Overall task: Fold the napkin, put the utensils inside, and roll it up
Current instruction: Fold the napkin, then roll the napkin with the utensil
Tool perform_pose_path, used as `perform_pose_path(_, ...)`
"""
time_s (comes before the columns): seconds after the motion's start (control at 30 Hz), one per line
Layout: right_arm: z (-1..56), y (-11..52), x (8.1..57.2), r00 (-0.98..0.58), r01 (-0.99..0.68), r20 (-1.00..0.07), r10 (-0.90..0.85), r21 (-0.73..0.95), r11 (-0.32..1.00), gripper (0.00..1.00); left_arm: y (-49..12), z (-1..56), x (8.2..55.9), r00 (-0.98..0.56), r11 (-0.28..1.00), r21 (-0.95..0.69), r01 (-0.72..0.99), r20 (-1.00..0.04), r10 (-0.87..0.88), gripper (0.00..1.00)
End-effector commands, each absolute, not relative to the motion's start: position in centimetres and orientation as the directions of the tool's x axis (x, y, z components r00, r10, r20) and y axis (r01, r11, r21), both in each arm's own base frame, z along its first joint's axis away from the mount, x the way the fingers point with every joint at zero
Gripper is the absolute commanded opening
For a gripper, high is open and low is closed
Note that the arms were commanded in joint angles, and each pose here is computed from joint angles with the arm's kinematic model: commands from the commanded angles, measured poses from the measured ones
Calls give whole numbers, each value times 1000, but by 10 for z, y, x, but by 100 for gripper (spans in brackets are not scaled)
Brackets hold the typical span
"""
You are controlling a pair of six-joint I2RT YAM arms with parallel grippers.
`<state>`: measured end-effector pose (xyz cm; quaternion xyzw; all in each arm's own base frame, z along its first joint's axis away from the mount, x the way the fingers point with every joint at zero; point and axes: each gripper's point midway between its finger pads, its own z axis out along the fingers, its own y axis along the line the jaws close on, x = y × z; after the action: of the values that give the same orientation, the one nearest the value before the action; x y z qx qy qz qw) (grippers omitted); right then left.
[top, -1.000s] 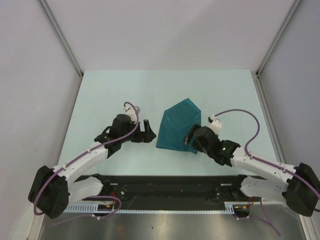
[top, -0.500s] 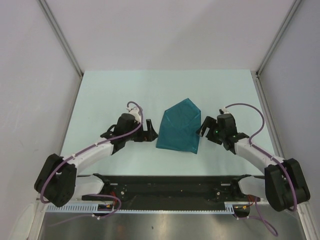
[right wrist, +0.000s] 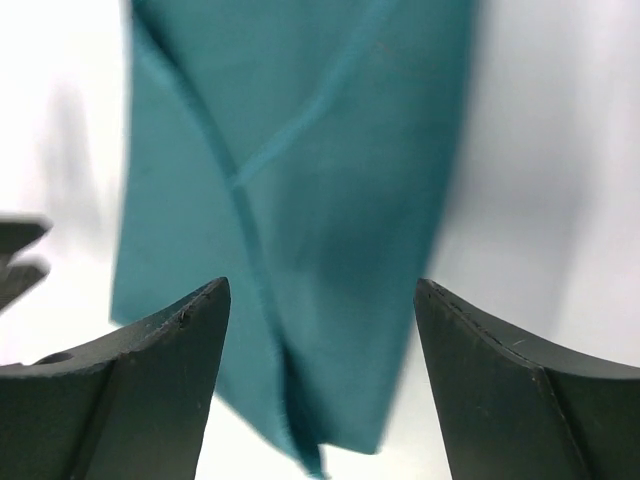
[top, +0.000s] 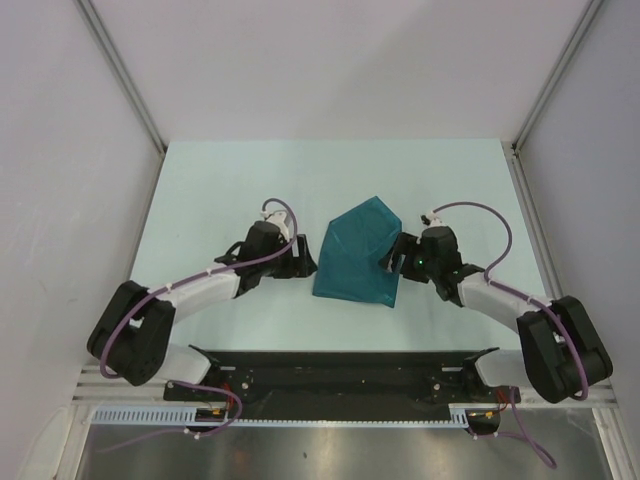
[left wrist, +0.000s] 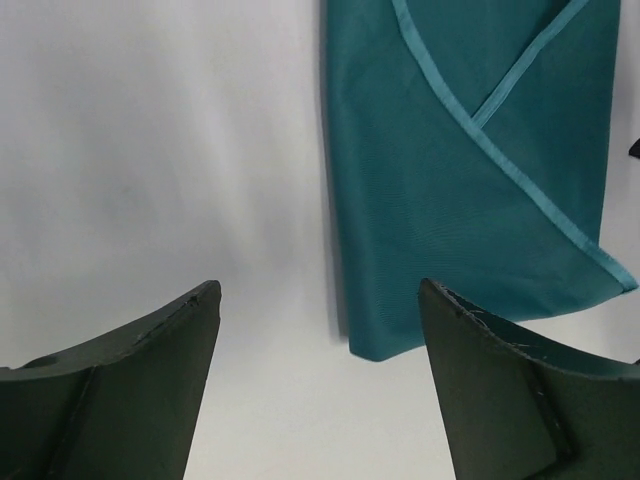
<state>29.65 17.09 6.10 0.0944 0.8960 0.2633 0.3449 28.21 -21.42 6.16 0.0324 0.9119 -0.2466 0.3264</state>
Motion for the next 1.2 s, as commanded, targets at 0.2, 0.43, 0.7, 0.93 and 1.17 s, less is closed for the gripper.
perform_pose_path(0.2, 82, 216, 314, -709, -240, -665, 233, 539, 808, 80, -266, 118, 317, -717, 749, -559, 355, -677, -165, 84)
perform_pose_path(0.43, 77, 236, 320, -715, -326, -678, 171, 539, 777, 80, -288, 116, 319, -741, 681, -635, 366, -641, -200, 84)
perform_pose_path(0.7, 82, 239, 322, -703, -336, -692, 165, 526, 781, 81, -309, 108, 316, -776, 615, -699, 365, -593, -214, 84)
perform_pose_path(0.93, 60, 247, 323, -756, -325, -642, 128, 538, 778, 80, -320, 99, 322, -793, 586, -731, 348, -563, -231, 83)
perform_pose_path(1.17, 58, 239, 303, -795, -269, -594, 126, 531, 804, 80, -320, 80, 321, -814, 599, -736, 317, -535, -227, 82)
